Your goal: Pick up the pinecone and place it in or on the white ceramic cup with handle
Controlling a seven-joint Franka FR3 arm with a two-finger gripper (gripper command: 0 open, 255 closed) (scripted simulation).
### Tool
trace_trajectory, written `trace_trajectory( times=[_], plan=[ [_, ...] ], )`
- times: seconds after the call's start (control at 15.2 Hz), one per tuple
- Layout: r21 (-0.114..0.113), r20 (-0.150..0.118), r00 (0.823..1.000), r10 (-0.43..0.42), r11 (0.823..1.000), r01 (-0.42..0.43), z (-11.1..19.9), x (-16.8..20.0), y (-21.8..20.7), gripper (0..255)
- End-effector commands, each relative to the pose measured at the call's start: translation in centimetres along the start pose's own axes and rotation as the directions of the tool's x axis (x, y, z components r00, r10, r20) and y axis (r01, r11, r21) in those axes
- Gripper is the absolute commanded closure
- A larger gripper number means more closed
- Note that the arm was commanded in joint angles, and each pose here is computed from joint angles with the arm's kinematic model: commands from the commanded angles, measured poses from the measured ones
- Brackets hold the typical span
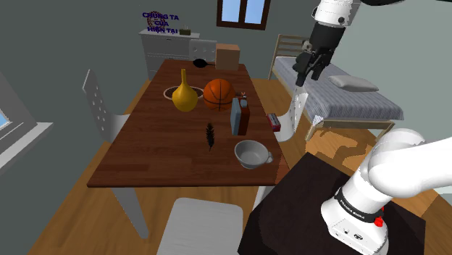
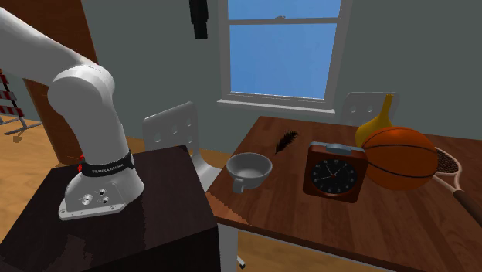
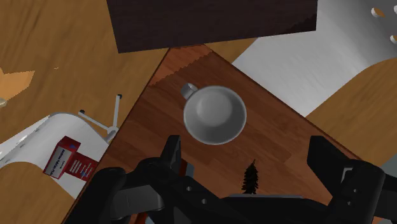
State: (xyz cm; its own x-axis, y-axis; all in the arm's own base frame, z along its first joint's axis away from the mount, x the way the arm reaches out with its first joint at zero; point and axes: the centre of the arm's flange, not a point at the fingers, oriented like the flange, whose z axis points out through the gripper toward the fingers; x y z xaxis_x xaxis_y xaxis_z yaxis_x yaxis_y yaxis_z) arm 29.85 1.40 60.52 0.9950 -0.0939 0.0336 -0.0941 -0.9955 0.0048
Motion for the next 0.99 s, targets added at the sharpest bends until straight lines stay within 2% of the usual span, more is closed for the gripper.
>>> trace_trajectory(
  times=[0.0,0.92],
  plan=[
    [0.000,0.000,1.000,0.000,1.000,0.000,0.0,0.0,0.0,0],
    [-0.014,0.048,0.999,-0.004,1.000,0.005,11.9,14.5,-3.4,0]
  ],
)
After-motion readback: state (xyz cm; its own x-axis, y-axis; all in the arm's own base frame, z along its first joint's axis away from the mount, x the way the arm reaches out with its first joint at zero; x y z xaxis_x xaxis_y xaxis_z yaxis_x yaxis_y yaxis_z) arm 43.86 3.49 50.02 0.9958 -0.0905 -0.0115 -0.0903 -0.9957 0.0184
